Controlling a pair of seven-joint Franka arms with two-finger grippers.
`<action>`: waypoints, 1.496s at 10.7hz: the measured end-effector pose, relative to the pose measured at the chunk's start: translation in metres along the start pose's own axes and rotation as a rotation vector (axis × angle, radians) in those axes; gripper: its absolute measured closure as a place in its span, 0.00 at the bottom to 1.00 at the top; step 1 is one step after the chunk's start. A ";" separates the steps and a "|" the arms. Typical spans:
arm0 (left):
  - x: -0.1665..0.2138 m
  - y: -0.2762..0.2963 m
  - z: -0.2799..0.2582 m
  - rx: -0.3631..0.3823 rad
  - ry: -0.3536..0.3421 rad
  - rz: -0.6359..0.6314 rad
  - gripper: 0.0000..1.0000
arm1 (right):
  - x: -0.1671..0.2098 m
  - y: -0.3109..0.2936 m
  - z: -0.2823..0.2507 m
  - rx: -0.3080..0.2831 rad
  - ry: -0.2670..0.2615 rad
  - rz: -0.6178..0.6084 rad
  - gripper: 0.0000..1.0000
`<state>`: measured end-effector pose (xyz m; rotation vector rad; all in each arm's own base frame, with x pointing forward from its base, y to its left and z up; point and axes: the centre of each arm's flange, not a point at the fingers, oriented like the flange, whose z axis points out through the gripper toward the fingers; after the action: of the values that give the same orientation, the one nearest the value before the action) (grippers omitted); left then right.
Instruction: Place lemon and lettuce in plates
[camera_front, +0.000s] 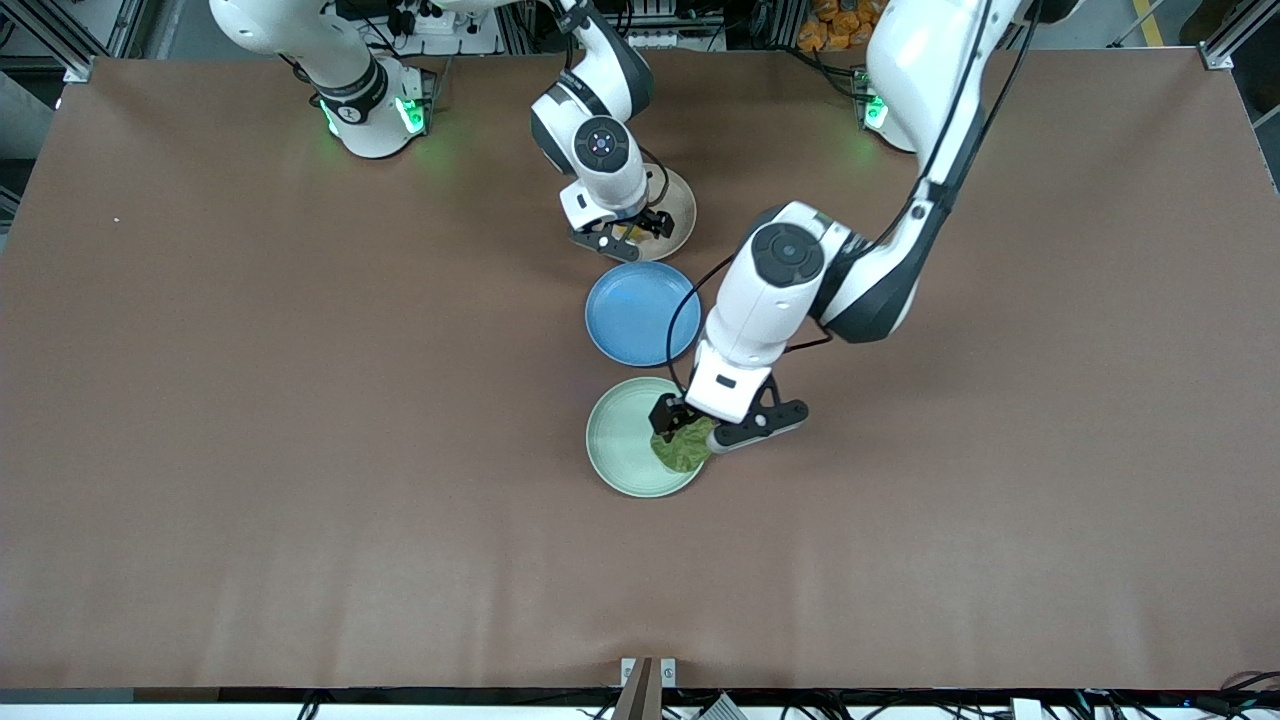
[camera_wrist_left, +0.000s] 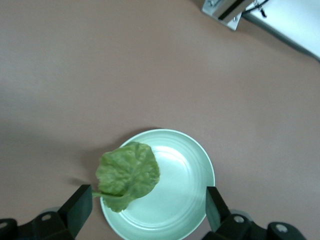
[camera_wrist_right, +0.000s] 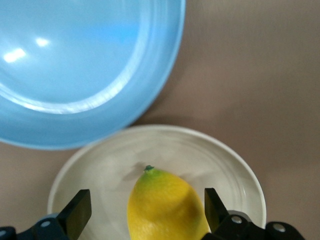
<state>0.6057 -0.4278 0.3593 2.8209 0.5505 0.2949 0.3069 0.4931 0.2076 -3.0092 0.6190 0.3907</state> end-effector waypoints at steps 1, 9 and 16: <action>0.004 -0.001 -0.014 0.007 0.003 -0.004 0.00 | 0.013 -0.002 -0.009 0.015 0.013 0.012 0.00; 0.098 -0.088 -0.155 0.153 -0.043 0.183 0.00 | 0.189 0.050 -0.069 0.046 0.128 -0.006 0.00; 0.127 -0.186 -0.295 0.230 -0.134 0.294 0.00 | 0.294 0.126 -0.099 -0.001 0.211 0.098 0.00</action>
<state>0.5857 -0.1506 0.6053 3.1157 0.1472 0.0989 0.5421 0.2555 0.2294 -3.0530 0.7834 0.0760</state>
